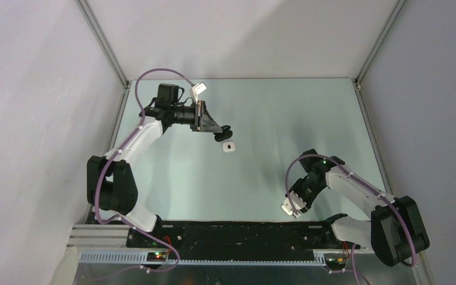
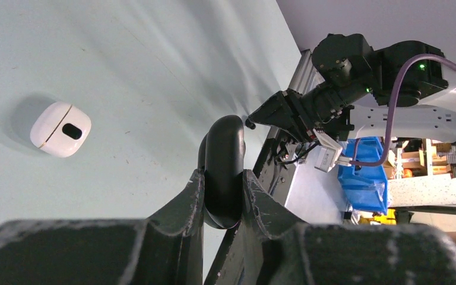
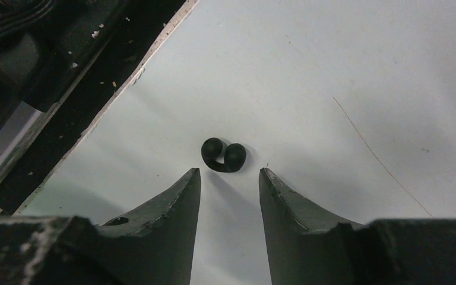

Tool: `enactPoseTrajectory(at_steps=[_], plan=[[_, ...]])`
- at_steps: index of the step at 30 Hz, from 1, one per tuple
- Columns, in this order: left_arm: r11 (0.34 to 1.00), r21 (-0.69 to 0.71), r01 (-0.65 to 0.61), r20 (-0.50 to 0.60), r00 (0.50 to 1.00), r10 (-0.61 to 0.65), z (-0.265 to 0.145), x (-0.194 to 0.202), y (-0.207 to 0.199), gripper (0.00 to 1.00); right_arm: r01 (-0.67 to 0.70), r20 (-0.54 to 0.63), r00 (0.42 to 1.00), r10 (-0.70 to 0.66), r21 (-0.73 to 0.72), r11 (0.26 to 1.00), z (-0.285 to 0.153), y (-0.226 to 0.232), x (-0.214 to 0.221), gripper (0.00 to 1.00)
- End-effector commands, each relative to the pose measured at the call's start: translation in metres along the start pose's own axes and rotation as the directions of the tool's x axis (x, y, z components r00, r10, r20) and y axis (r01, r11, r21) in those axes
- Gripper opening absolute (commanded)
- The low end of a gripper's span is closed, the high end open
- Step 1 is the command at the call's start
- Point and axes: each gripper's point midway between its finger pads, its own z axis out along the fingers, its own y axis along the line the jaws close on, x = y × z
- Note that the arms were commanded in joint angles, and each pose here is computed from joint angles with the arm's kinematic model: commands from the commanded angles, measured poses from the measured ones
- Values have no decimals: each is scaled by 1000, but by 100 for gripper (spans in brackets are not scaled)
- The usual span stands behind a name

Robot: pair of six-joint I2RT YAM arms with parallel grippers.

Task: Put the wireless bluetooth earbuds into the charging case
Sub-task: Adjust the earbud at the center of the board.

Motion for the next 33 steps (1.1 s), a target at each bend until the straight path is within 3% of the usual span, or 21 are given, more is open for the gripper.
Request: enactPoseTrajectory(at_steps=[1, 8, 13, 19, 23, 25, 26, 27, 28, 29, 30, 31, 32, 33], plan=[[998, 5, -68, 27, 997, 68, -8, -4, -12, 0, 4, 22, 1000, -4, -17, 1000, 1, -5, -4, 46], [998, 2, -62, 23, 998, 61, -7, -3, -10, 0, -83, 47, 995, 85, -48, 995, 10, -2, -8, 45], [999, -2, -54, 22, 998, 54, -6, -3, -8, 0, -220, 16, 975, 221, -48, 974, 18, -1, 1, 43], [999, -5, -48, 21, 999, 48, -5, -6, -6, 0, -420, -61, 905, 421, 27, 907, 20, -12, 22, 33], [999, -1, -45, 18, 999, 45, -3, -7, -7, 0, -572, -52, 811, 583, 142, 808, 2, -28, 27, 31], [999, 0, -43, 18, 999, 43, -2, -8, -8, 0, -732, -7, 657, 754, 236, 639, -12, -40, 28, 31], [999, 0, -41, 18, 999, 41, -1, -9, -7, 0, -760, 17, 617, 787, 274, 590, -17, -47, 29, 31], [999, -1, -41, 19, 999, 41, -1, -10, -7, 0, -821, 50, 515, 856, 317, 475, -24, -53, 31, 31], [999, -3, -39, 19, 999, 39, -1, -11, -6, 0, -841, 76, 468, 881, 344, 417, -28, -59, 33, 31], [999, -4, -38, 20, 999, 38, -1, -12, -6, 0, -879, 113, 358, 927, 375, 294, -34, -63, 36, 31], [999, -5, -34, 20, 999, 34, 0, -12, -5, 0, -893, 130, 300, 945, 388, 230, -35, -65, 39, 32], [999, -6, -32, 20, 999, 32, 0, -13, -4, 0, -910, 170, 201, 965, 398, 119, -39, -67, 42, 32], [1000, -6, -26, 19, 999, 26, 0, -13, -4, 0, -915, 199, 151, 968, 399, 61, -39, -71, 44, 33], [1000, -6, -25, 19, 1000, 25, 1, -14, -3, 0, -922, 253, 42, 966, 383, -61, -42, -71, 48, 33]])
